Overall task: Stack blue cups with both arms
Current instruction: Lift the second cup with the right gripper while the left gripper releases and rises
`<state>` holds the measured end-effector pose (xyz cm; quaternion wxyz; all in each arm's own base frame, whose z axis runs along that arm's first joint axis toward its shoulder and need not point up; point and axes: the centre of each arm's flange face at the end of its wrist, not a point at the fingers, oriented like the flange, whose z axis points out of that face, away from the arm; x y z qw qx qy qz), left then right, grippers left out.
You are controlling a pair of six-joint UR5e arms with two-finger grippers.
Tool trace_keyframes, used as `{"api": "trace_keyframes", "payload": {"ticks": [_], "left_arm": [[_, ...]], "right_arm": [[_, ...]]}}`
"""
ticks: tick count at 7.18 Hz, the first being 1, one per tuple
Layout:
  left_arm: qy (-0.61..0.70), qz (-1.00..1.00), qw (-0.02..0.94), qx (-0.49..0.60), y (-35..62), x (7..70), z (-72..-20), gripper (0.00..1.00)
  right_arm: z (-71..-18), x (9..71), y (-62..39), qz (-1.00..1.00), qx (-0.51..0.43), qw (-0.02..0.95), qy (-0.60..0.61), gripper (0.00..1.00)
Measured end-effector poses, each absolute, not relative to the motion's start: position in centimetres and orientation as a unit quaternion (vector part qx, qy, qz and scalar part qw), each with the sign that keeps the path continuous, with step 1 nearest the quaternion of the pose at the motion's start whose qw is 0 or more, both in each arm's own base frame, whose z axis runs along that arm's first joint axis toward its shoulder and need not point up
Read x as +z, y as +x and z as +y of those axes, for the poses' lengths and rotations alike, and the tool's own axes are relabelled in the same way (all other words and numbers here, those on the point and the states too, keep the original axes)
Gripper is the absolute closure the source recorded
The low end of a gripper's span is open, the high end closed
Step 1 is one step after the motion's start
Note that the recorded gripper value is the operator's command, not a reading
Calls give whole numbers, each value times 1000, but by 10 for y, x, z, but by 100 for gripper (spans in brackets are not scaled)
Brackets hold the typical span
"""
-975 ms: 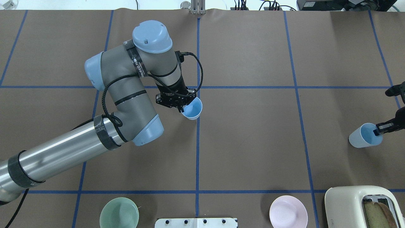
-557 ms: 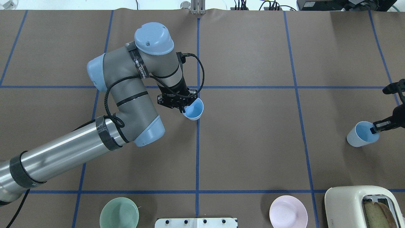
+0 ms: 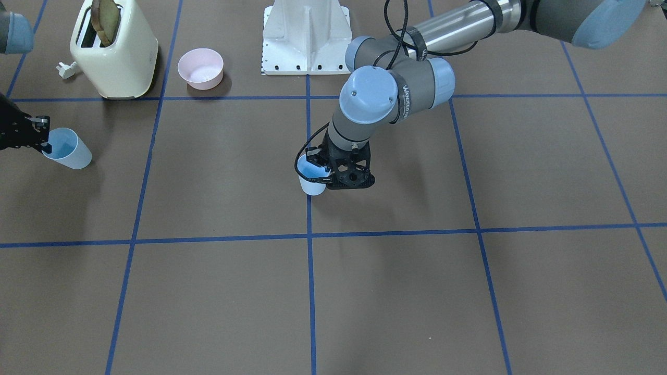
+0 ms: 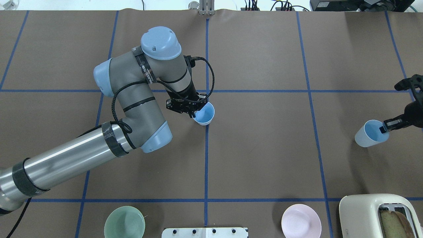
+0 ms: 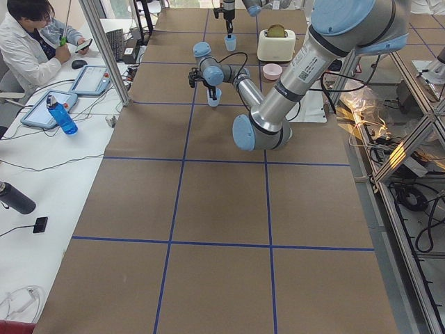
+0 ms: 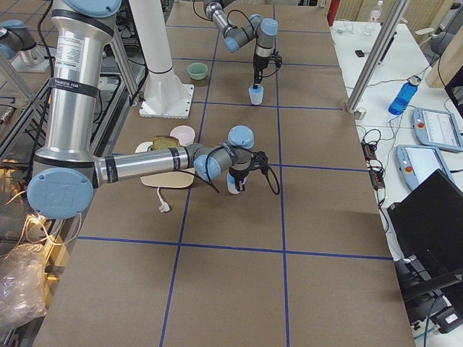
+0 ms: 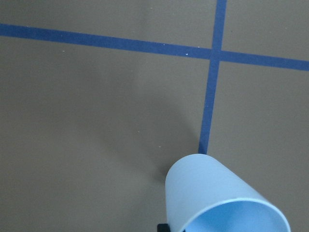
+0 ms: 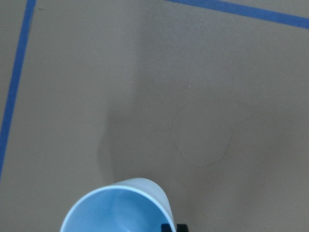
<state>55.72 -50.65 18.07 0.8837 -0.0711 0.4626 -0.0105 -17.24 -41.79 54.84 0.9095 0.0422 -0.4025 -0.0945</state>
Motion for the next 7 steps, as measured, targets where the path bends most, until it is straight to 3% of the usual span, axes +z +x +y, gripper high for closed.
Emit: {"api": "trace_keyframes", "payload": {"ticks": [2, 7], "left_arm": [[-69, 464, 883, -9, 557, 181, -507, 69], [-67, 467, 882, -9, 555, 177, -507, 67]], "right_arm": [[-436, 509, -175, -406, -86, 909, 40, 91], [-472, 393, -194, -409, -75, 909, 28, 91]]}}
